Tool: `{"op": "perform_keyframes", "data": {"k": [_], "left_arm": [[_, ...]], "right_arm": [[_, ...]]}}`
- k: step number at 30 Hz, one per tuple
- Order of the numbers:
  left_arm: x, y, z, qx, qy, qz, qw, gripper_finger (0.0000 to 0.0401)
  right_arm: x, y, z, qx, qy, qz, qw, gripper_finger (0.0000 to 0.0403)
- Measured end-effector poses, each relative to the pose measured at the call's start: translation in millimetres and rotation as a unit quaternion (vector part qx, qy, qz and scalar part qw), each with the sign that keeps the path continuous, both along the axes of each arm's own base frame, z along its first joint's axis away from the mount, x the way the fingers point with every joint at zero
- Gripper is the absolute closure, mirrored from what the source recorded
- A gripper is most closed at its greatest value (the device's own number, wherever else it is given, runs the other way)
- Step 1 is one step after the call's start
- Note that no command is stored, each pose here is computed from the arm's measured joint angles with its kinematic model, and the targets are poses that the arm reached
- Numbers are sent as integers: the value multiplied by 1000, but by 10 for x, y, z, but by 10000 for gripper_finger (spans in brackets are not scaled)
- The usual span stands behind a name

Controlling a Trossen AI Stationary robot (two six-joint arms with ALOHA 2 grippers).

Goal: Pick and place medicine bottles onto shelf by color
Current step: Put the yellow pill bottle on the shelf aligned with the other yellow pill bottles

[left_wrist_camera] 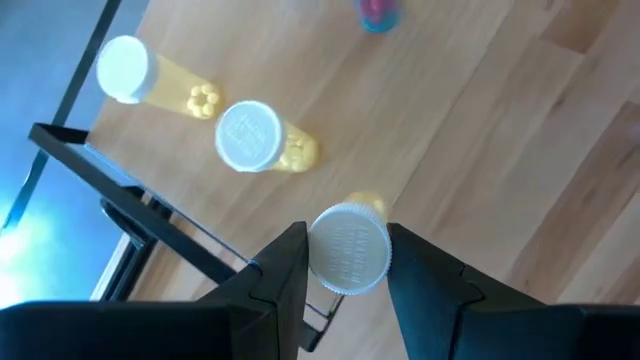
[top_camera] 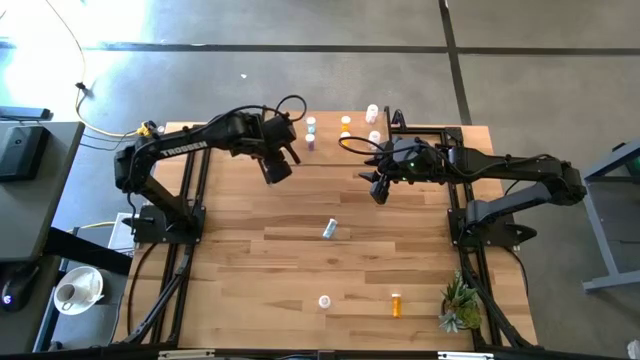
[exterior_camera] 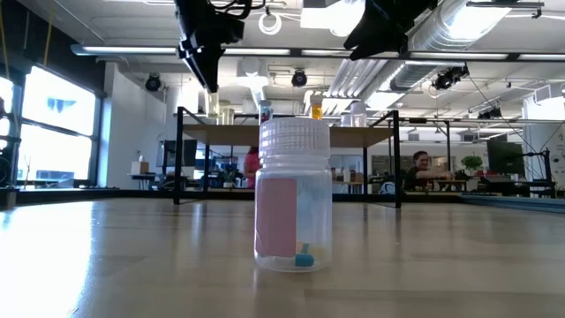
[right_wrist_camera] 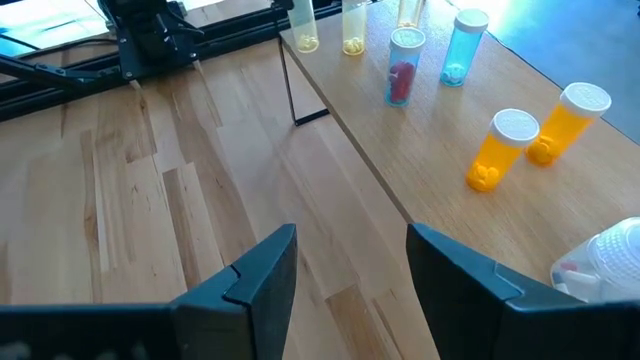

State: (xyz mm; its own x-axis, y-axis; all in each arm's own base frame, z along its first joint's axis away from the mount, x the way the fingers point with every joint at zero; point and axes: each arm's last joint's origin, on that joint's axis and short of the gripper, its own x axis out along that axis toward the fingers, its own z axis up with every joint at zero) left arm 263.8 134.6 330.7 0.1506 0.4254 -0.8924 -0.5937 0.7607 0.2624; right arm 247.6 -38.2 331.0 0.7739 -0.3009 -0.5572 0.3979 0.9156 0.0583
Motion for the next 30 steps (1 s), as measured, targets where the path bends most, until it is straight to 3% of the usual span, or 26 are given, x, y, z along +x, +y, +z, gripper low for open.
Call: {"op": "perform_keyframes", "data": {"k": [11, 30], "left_arm": [[137, 64, -154, -2, 22, -7, 1000, 288], [164, 79, -165, 6, 20, -17, 1000, 288]], "right_arm": [[0, 0, 0, 1, -1, -1, 1000, 221], [0, 0, 0, 1, -1, -1, 1000, 221]]}}
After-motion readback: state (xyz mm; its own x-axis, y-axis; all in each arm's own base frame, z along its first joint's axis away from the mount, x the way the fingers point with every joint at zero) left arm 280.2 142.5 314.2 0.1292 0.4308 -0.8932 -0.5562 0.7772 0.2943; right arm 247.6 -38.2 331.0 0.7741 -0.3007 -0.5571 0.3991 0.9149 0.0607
